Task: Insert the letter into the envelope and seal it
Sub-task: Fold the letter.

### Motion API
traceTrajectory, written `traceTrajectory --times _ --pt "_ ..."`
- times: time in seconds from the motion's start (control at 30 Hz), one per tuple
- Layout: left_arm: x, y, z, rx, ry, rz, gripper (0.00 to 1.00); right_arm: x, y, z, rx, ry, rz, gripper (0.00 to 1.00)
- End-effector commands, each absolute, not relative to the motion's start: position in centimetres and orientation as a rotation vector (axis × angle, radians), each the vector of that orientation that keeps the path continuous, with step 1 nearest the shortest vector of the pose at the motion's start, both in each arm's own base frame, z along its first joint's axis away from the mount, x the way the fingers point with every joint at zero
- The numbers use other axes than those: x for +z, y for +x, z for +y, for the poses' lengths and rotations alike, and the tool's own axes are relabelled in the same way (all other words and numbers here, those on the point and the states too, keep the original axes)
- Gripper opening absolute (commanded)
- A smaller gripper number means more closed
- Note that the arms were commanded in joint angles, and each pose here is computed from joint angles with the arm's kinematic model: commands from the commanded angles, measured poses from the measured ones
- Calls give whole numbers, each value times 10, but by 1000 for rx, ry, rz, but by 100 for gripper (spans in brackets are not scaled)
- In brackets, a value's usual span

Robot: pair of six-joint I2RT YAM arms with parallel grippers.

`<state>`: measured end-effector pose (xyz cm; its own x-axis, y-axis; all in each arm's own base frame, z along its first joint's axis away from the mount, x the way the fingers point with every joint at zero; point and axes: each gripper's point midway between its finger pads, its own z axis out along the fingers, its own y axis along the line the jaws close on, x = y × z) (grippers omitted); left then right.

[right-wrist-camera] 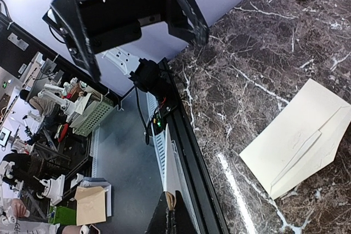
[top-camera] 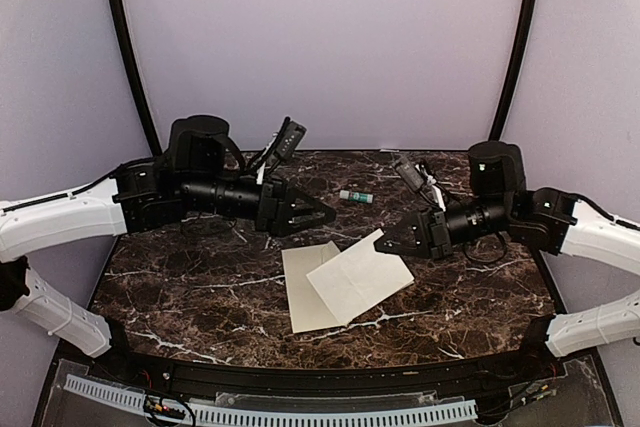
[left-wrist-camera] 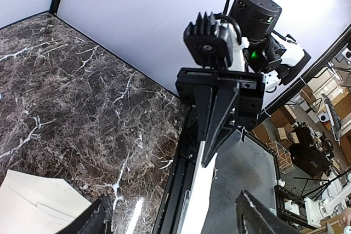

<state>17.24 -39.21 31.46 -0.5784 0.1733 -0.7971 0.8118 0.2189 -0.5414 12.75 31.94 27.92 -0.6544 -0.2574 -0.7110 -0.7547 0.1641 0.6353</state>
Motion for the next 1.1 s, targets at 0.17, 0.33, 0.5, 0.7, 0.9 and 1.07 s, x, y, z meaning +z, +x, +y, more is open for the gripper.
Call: traceTrajectory --times 0.17,0.33,0.5,0.7,0.9,1.07 --pt "307 146 -412 -1444 1059 1937 77 286 122 323 1488 -1091 1960 0" --pt "292 126 -425 -1468 1134 1971 77 286 121 329 1510 -1125 1956 0" --pt "284 120 -426 -1469 1152 1992 74 295 119 335 1512 -1151 1942 0" --pt "278 115 -423 -1472 1184 2009 31 299 116 342 1508 -1182 1949 0" --pt "280 114 -420 -1473 1180 2002 0 304 120 349 1449 -1195 1948 0" --pt "292 125 -410 -1448 1037 1940 0 328 136 344 1399 -1031 1886 27"
